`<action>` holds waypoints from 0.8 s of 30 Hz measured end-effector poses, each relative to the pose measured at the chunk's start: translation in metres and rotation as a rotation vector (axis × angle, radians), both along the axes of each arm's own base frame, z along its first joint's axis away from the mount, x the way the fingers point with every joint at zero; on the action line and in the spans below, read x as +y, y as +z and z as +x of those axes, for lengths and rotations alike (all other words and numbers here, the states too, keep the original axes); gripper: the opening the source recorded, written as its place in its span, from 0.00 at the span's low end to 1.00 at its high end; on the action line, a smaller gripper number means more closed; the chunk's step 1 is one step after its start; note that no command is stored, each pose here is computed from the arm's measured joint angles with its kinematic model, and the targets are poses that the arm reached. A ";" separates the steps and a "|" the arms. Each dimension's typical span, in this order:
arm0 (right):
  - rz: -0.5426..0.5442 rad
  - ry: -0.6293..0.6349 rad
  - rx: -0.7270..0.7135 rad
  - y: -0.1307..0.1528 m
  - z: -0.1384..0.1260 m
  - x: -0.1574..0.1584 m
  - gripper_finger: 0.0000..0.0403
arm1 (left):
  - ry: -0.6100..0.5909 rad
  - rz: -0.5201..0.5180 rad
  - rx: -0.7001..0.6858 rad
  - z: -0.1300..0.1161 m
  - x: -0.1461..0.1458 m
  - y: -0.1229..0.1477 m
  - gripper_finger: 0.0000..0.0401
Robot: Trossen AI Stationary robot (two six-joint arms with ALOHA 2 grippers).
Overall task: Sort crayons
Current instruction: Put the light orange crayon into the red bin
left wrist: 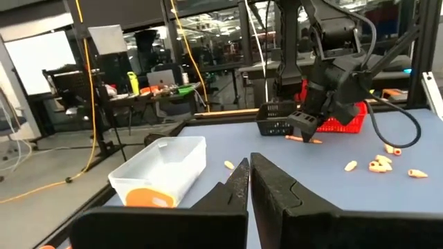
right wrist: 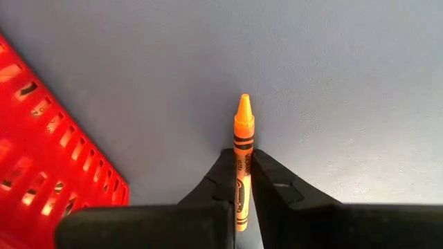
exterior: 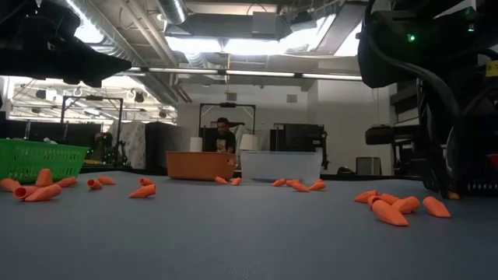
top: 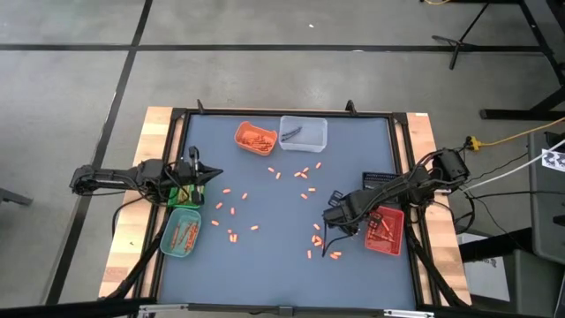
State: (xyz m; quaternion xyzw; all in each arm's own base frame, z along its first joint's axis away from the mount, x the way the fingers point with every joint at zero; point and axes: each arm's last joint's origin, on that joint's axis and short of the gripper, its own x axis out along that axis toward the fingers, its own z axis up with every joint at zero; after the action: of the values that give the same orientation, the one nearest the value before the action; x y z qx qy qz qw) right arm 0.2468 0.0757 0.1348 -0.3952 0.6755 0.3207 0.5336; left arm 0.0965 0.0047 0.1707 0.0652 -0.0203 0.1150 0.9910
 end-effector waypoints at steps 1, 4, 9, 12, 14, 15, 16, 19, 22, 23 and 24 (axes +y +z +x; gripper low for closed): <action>0.001 0.000 -0.004 0.001 0.001 0.000 0.06 | 0.002 0.006 0.001 0.000 0.000 0.000 0.00; 0.018 0.001 -0.089 0.008 0.015 0.004 0.06 | 0.019 0.016 0.003 0.000 0.001 0.000 0.00; -0.002 0.005 -0.209 0.032 0.037 0.010 0.06 | 0.021 0.019 0.003 0.000 0.001 0.000 0.00; 0.005 0.003 -0.277 0.052 0.050 0.014 0.06 | 0.020 0.010 0.006 0.000 0.001 0.000 0.00; 0.021 -0.014 -0.326 0.067 0.058 0.016 0.06 | 0.019 0.004 0.005 0.000 0.001 0.000 0.00; 0.030 -0.031 -0.350 0.075 0.062 0.018 0.06 | 0.018 0.004 0.005 0.000 0.000 0.000 0.00; 0.040 -0.052 -0.369 0.083 0.065 0.019 0.06 | 0.018 0.003 0.004 0.000 0.000 0.000 0.00; 0.080 -0.131 -0.400 0.106 0.071 0.022 0.06 | 0.018 0.003 0.005 0.000 0.000 0.000 0.00; 0.137 -0.235 -0.402 0.128 0.073 0.024 0.06 | 0.018 0.003 0.005 0.000 0.000 0.000 0.00; 0.160 -0.272 -0.389 0.134 0.072 0.024 0.06 | 0.018 0.003 0.005 0.000 0.000 0.000 0.00; 0.185 -0.310 -0.373 0.140 0.071 0.025 0.06 | 0.018 0.003 0.005 0.000 0.000 0.000 0.00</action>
State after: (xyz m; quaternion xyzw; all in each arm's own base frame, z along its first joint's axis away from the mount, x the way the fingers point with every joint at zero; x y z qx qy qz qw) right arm 0.3180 0.1004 0.2745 -0.2886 0.5856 0.2169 0.7257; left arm 0.0967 0.0052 0.1705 0.0669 -0.0175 0.1237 0.9899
